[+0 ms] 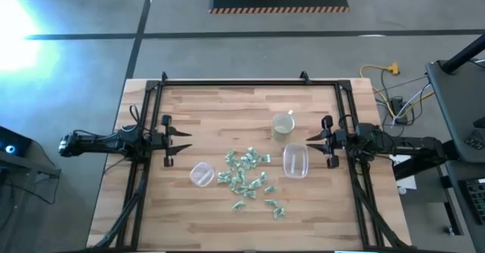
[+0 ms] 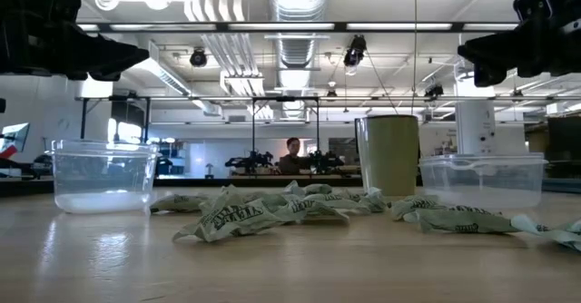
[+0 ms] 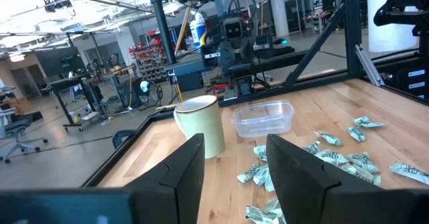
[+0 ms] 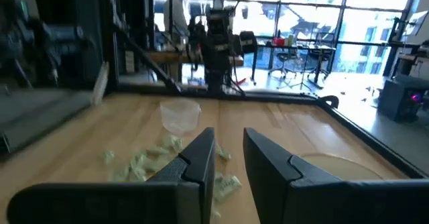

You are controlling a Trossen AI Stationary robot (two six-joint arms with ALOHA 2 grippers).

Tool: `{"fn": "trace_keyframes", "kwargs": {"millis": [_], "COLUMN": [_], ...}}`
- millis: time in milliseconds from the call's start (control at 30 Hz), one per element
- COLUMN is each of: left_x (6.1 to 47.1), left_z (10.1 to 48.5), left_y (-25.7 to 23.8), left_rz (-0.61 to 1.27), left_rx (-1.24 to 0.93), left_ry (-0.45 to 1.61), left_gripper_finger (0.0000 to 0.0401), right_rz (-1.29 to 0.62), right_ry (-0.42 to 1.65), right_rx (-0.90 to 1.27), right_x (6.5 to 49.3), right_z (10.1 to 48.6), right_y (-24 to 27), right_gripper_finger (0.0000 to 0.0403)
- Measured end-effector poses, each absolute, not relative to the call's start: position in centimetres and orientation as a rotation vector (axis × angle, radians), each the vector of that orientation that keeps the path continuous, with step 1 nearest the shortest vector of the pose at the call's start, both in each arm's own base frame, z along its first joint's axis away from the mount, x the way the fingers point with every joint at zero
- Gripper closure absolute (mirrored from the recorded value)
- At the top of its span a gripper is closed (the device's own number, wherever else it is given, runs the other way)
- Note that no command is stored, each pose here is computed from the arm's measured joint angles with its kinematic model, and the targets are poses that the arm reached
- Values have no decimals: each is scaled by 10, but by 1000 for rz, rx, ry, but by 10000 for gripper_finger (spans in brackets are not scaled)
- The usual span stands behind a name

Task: Pick and place Stevia / Truvia into bins
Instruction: Put the stevia packet into the left transparent container

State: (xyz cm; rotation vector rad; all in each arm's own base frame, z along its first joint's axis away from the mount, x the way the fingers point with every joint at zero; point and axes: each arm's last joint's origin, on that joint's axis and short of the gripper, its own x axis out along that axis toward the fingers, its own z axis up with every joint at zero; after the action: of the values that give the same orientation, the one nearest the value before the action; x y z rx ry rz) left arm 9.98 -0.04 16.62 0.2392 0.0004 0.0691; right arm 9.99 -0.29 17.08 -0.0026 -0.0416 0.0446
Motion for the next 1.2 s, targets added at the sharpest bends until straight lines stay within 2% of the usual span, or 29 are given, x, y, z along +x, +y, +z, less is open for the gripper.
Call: {"fn": "trace_keyframes", "kwargs": {"millis": [133,300,500,600,767,1000,1200], "left_x": [100,100,100,100,100,98,98], "left_z": [166,166,166,166,169,181,183], "left_y": [0,0,0,0,0,0,0], "left_rz": [69,69,69,69,72,87,100], "left_rx": [239,239,239,239,239,230,228], "left_ry": [0,0,0,0,-25,-157,-174], "left_gripper_finger": [257,257,257,257,257,257,257], "right_rz": [52,53,52,48,59,58,81], "right_ry": [-83,-75,-82,-140,-226,-164,-84], "right_rx": [161,219,186,131,168,226,312], "right_x": [100,100,100,99,98,100,104], "right_z": [175,175,175,181,189,183,177], "right_y": [-3,-3,-3,-3,-3,-3,-1], "right_gripper_finger": [335,335,335,335,335,335,335]}}
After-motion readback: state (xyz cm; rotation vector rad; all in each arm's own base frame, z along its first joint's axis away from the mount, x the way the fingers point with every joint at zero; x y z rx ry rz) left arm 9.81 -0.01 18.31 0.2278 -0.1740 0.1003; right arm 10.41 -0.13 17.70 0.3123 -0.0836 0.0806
